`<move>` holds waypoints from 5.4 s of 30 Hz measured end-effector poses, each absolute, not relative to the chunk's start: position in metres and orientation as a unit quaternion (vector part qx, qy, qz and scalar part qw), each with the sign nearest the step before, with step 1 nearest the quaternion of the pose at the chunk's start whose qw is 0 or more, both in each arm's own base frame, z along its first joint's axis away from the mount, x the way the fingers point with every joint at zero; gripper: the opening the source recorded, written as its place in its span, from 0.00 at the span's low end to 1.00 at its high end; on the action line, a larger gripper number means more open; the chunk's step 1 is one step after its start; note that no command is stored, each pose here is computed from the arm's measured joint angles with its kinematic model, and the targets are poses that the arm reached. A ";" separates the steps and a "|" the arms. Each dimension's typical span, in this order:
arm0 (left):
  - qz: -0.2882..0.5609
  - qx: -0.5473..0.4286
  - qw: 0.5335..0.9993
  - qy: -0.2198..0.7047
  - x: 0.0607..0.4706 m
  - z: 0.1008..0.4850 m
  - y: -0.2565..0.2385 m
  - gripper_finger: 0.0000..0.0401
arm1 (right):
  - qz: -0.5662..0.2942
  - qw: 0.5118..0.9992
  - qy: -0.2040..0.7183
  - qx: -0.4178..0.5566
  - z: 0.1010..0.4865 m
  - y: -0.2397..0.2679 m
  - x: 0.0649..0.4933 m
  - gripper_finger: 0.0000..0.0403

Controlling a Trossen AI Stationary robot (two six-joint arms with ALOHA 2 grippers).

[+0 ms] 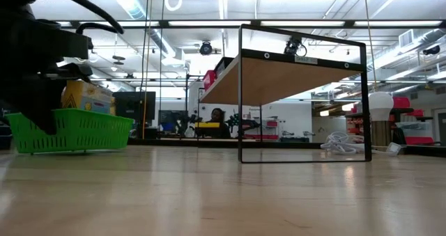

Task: Pick & Place Office Desk Supplies
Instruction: Put the green basket with crayon boxes on the shelf

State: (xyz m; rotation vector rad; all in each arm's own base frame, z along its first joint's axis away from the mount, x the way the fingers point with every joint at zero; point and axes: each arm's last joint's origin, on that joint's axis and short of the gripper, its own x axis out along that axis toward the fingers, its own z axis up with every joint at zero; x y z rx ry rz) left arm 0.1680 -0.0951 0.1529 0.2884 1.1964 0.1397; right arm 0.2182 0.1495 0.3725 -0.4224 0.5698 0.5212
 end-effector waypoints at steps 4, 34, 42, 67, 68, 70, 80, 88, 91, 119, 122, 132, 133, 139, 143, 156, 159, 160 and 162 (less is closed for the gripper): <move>0.066 0.137 0.819 0.554 0.169 0.153 -0.096 0.01 | 0.297 0.912 0.204 -0.195 0.398 0.137 0.197 0.15; 0.035 0.205 0.831 0.516 0.193 0.188 -0.108 0.01 | 0.153 0.987 -0.010 -0.040 0.226 0.039 0.112 0.10; 0.024 0.252 0.798 0.547 0.218 0.199 -0.121 0.01 | 0.147 0.989 0.001 -0.029 0.221 0.037 0.113 0.10; -0.051 0.438 0.739 0.509 0.271 0.292 -0.116 0.01 | 0.152 0.988 0.021 -0.033 0.217 0.037 0.113 0.10; -0.053 0.444 0.737 0.508 0.274 0.293 -0.112 0.01 | 0.152 0.988 0.021 -0.033 0.217 0.037 0.113 0.10; -0.061 0.453 0.733 0.504 0.280 0.294 -0.104 0.01 | 0.152 0.988 0.022 -0.033 0.217 0.037 0.113 0.10; -0.115 0.491 0.729 0.463 0.298 0.298 -0.087 0.01 | 0.154 0.987 0.029 -0.034 0.215 0.037 0.113 0.10; -0.144 0.517 0.728 0.428 0.305 0.301 -0.086 0.01 | 0.154 0.987 0.034 -0.035 0.214 0.037 0.113 0.10; -0.153 0.520 0.732 0.413 0.308 0.302 -0.085 0.01 | 0.154 0.987 0.034 -0.035 0.214 0.037 0.113 0.10; -0.239 0.539 0.732 0.342 0.350 0.299 -0.049 0.01 | 0.152 0.987 0.034 -0.035 0.214 0.037 0.113 0.10; -0.247 0.547 0.720 0.348 0.360 0.301 -0.048 0.01 | 0.153 0.987 0.034 -0.035 0.214 0.037 0.113 0.10; -0.278 0.530 0.702 0.386 0.383 0.298 -0.037 0.01 | 0.154 0.987 0.035 -0.025 0.214 0.037 0.113 0.10; -0.277 0.531 0.702 0.386 0.384 0.298 -0.037 0.01 | 0.154 0.987 0.036 -0.025 0.214 0.037 0.113 0.10; -0.279 0.538 0.699 0.379 0.385 0.298 -0.038 0.04 | 0.154 0.987 0.036 -0.023 0.214 0.037 0.113 0.10; -0.274 0.532 0.706 0.379 0.386 0.299 -0.038 0.10 | 0.153 0.987 0.036 -0.023 0.214 0.037 0.113 0.10; -0.266 0.522 0.713 0.384 0.387 0.299 -0.033 0.20 | 0.153 0.987 0.036 -0.022 0.214 0.037 0.113 0.10; -0.265 0.518 0.716 0.385 0.386 0.299 -0.033 0.24 | 0.153 0.987 0.036 -0.021 0.214 0.037 0.113 0.10; -0.264 0.516 0.718 0.386 0.386 0.299 -0.034 0.25 | 0.153 0.987 0.036 -0.021 0.214 0.037 0.113 0.10; -0.263 0.512 0.720 0.387 0.386 0.298 -0.034 0.28 | 0.152 0.987 0.036 -0.021 0.214 0.037 0.113 0.10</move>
